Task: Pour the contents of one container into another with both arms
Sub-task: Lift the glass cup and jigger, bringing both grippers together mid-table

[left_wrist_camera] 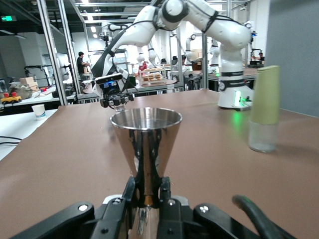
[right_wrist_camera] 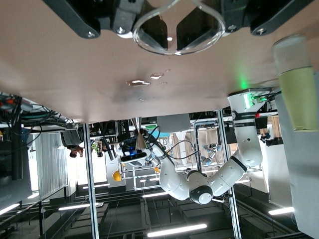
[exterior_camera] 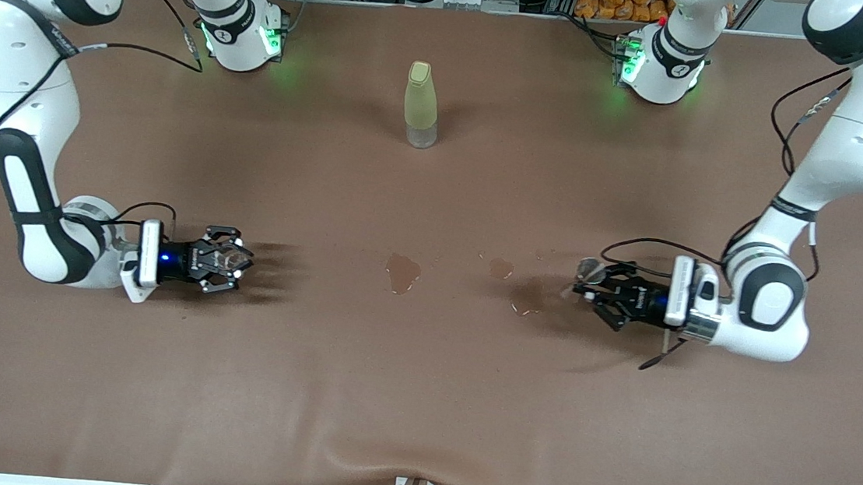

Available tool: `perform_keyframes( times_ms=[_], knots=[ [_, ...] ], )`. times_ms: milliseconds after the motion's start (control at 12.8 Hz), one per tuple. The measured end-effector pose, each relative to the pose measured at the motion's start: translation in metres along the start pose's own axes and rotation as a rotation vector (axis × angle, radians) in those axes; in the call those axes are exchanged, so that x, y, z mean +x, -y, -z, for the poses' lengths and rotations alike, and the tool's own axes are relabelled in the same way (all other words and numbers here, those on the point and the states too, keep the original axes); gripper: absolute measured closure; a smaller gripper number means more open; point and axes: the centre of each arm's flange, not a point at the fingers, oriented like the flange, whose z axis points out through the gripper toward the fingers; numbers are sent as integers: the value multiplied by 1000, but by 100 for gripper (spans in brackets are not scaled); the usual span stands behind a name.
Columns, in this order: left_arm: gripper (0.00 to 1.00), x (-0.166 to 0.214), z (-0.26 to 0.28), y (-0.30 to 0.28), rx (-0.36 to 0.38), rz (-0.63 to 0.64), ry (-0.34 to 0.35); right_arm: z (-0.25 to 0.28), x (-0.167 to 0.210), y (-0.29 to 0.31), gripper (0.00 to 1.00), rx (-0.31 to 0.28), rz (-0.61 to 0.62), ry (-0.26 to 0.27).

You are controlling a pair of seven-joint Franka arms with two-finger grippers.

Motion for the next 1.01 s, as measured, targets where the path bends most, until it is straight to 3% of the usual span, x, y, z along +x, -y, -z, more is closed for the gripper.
perform_keyframes(
  times_ms=[156,468,1014],
  knots=[
    [79,1,-44,9,27,14,24,-33,7,-1,82,-7,-13,-17],
    [79,1,-135,13,74,67,19,-93,18,23,82,-97,-81,-58],
    [79,-9,-257,-11,126,150,58,-183,52,67,82,-260,-161,17]
  ],
)
